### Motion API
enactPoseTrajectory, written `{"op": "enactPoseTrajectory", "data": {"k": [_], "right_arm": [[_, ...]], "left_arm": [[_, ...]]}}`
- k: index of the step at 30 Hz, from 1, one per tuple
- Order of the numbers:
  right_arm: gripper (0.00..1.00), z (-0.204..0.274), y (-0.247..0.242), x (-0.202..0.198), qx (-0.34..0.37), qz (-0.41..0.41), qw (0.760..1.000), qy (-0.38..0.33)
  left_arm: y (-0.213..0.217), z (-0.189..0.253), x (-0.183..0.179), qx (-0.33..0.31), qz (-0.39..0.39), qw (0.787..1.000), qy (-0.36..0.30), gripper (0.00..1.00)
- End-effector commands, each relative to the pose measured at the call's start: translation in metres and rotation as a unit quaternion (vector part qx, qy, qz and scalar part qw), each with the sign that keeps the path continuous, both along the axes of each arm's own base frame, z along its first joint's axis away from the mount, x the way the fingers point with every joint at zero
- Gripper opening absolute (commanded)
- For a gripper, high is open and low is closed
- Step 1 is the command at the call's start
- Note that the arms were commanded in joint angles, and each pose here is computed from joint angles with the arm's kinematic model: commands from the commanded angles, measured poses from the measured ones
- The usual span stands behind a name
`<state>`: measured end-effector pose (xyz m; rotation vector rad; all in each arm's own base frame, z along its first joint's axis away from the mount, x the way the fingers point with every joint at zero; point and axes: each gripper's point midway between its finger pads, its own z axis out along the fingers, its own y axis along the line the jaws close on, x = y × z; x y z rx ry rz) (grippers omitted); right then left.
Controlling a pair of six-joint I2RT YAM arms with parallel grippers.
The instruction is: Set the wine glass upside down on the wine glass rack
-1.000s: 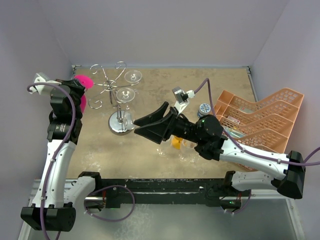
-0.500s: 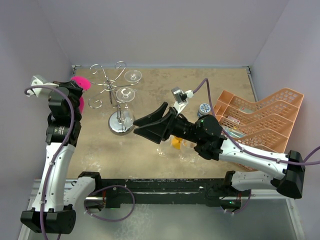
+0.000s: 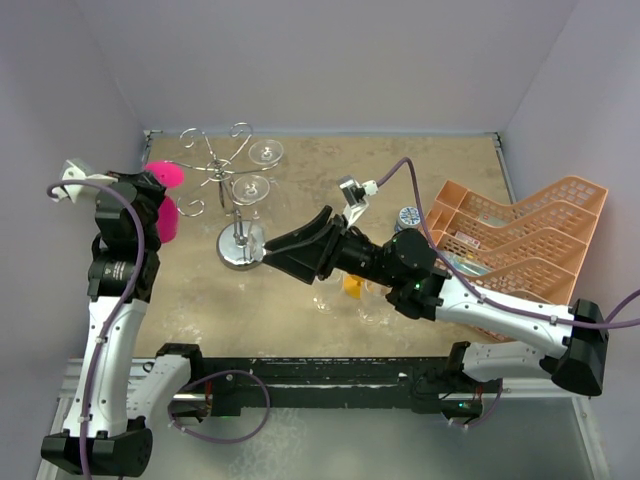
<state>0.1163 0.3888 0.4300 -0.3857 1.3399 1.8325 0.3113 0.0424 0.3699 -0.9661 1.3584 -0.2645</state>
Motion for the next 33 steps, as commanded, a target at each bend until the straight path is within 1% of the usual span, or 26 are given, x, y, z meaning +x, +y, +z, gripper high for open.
{"op": "enactPoseTrajectory", "data": {"k": [1,4,9,12,15,17,21,24,26,28,30,33], "right_arm": [[0.59,0.004,0.001,0.019,-0.014,-0.051,0.999,0.01],[0.59,-0.006,0.001,0.029,-0.03,-0.075,0.996,0.025],[0.58,-0.021,0.003,0.041,-0.063,-0.102,0.992,0.048],[0.58,-0.032,0.005,0.048,-0.094,-0.12,0.986,0.065],[0.58,-0.043,0.008,0.048,-0.122,-0.115,0.983,0.07],[0.58,-0.051,0.008,0.051,-0.144,-0.125,0.979,0.071],[0.58,-0.061,0.002,0.051,-0.17,-0.135,0.975,0.047],[0.6,-0.074,-0.006,0.054,-0.215,-0.15,0.965,0.021],[0.61,-0.089,-0.013,0.062,-0.259,-0.174,0.95,0.017],[0.62,-0.108,-0.022,0.071,-0.312,-0.201,0.928,0.021],[0.63,-0.133,-0.038,0.082,-0.379,-0.235,0.894,0.029],[0.63,-0.155,-0.052,0.089,-0.449,-0.255,0.856,0.03]], "left_arm": [[0.0,-0.003,-0.007,-0.007,0.0,1.0,0.002,0.1],[0.001,-0.004,-0.01,-0.005,0.001,1.0,0.012,0.16],[0.004,0.005,-0.021,0.002,0.007,1.0,0.022,0.22],[0.004,0.011,-0.028,0.01,0.005,1.0,0.028,0.27],[0.002,0.015,-0.036,0.024,-0.005,0.999,0.042,0.35],[0.0,0.016,-0.044,0.038,-0.018,0.997,0.064,0.39],[-0.007,0.027,-0.062,0.066,-0.05,0.994,0.076,0.48],[-0.014,0.033,-0.078,0.088,-0.08,0.989,0.086,0.51],[-0.025,0.036,-0.087,0.107,-0.118,0.983,0.088,0.51],[-0.036,0.033,-0.095,0.117,-0.15,0.978,0.089,0.52],[-0.048,0.031,-0.101,0.123,-0.183,0.973,0.075,0.55],[-0.055,0.03,-0.11,0.132,-0.207,0.967,0.062,0.55]]}}
